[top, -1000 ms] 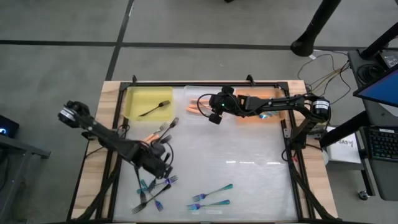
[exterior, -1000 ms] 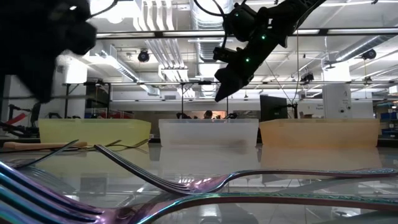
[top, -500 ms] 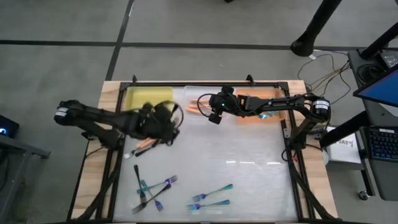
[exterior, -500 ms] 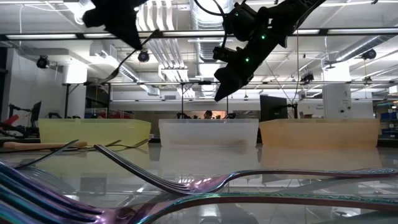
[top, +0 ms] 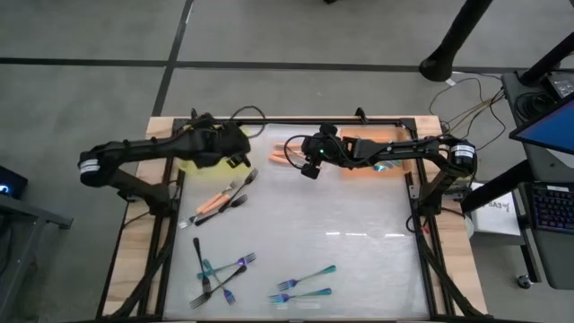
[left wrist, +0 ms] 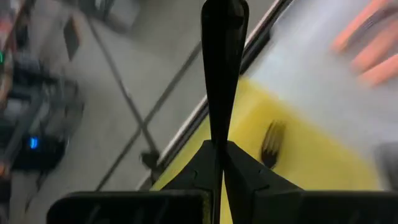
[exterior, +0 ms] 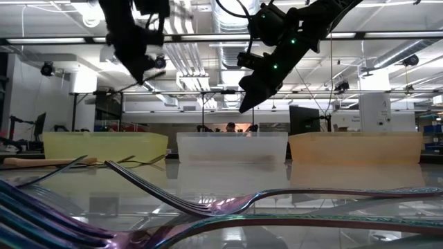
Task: Sort silverware by color (type)
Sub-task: Put the black fork into the yellow bin
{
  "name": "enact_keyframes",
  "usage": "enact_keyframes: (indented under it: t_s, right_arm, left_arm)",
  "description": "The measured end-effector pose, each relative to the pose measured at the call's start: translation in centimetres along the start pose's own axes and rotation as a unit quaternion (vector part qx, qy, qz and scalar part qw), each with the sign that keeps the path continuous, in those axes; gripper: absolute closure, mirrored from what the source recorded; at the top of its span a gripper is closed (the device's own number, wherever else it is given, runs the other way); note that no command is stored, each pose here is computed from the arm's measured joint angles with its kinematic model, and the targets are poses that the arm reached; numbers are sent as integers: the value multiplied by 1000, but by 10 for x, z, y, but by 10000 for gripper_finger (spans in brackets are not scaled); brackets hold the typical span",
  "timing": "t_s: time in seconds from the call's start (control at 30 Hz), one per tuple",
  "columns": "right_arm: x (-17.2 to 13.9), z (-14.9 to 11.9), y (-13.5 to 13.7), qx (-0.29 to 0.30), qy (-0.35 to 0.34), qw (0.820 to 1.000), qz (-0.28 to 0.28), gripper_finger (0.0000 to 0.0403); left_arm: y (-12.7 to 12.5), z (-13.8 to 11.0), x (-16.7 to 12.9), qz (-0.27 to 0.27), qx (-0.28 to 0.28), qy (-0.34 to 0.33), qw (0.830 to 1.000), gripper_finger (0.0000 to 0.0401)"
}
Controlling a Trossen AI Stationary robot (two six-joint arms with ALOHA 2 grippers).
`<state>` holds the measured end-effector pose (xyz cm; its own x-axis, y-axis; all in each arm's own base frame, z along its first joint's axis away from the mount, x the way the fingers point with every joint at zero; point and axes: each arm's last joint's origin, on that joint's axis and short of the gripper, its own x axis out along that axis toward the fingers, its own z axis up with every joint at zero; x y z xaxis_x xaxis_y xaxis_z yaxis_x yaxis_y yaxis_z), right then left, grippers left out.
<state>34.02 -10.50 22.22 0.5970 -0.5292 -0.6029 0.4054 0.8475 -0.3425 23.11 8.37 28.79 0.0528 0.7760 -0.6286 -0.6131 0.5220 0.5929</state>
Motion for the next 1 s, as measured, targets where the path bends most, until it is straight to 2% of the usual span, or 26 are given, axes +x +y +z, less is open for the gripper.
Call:
enact_keyframes:
  t_s: [0.17, 0.3, 0.5, 0.67, 0.87, 1.0]
  right_arm:
    - [0, -1, 0, -2, 3, 1000, 0, 284]
    - [0, -1, 0, -11, 5, 1000, 1, 284]
    - [0, -1, 0, -15, 5, 1000, 1, 284]
    - [0, -1, 0, -15, 5, 1000, 1, 284]
    - [0, -2, 0, -17, 10, 1000, 2, 284]
    - [0, -3, 0, -18, 13, 1000, 2, 284]
  left_arm:
    - [8, -23, 38, 12, -7, 80, 997, 400]
    - [9, -37, 56, 26, -17, 112, 993, 400]
    - [3, -41, 66, -4, -43, 103, 994, 393]
    - [3, -37, 67, -1, -60, 86, 994, 363]
    - [3, -36, 67, -7, -48, 84, 995, 327]
    - [2, -34, 64, -34, -59, 81, 994, 317]
